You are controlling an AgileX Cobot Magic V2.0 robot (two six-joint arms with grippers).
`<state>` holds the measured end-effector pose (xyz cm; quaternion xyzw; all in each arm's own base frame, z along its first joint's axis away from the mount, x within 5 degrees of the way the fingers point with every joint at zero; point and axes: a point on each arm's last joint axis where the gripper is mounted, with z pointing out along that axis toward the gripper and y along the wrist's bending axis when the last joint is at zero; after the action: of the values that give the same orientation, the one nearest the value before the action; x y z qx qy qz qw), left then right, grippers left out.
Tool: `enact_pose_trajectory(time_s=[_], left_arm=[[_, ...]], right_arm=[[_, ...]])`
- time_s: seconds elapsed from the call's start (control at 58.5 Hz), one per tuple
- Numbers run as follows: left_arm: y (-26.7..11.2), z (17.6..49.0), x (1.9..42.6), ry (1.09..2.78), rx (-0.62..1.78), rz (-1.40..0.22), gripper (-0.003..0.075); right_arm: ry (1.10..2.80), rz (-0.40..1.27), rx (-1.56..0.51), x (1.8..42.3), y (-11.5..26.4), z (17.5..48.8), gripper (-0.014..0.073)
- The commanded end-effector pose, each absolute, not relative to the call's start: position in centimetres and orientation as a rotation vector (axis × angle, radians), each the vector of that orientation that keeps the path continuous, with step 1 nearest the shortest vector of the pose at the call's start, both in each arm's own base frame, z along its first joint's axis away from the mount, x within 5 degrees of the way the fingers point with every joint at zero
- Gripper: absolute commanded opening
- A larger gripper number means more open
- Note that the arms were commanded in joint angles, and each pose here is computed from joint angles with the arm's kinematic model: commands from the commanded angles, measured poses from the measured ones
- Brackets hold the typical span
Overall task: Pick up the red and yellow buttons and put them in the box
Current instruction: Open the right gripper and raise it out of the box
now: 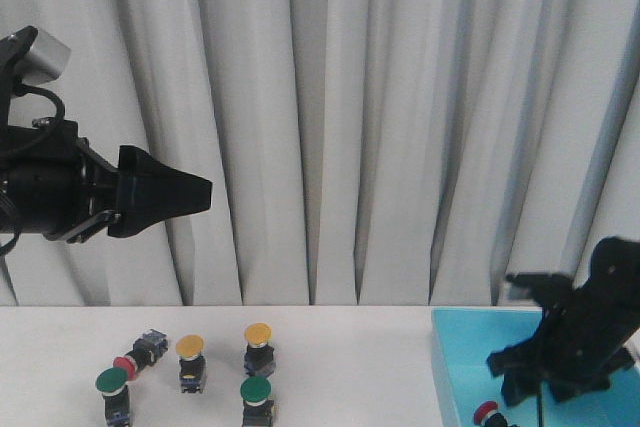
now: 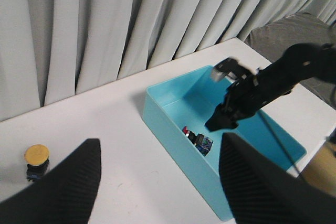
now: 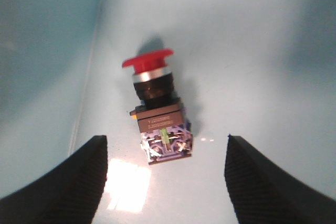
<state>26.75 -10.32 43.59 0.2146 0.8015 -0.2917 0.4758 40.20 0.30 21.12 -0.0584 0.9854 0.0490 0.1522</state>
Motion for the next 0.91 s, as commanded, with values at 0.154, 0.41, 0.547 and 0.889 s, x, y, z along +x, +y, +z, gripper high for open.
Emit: enact_pose_trajectory(time_s=[0.154, 0.41, 0.547, 0.889], left_arm=[[-10.2, 45.4, 25.6, 1.896, 0.524, -0.720, 0.0425], [-9.6, 43.6, 25.1, 2.050, 0.692, -0.564, 0.0185], [-9.6, 42.8, 24.7, 2.107, 0.731, -0.581, 0.0041], [-8.7, 38.3, 22.9, 2.140, 0.627, -0.542, -0.0007]], right_arm=[[2.509, 0.187, -0.135, 36.9, 0.6, 32.4, 0.0375], [2.237, 0.528, -0.332, 31.9, 3.6, 39.7, 0.0029], [2.067, 0.663, -0.452, 28.3, 4.9, 43.5, -0.0008], [1.767, 0.473, -0.444, 17.2, 4.7, 44.5, -0.0004]])
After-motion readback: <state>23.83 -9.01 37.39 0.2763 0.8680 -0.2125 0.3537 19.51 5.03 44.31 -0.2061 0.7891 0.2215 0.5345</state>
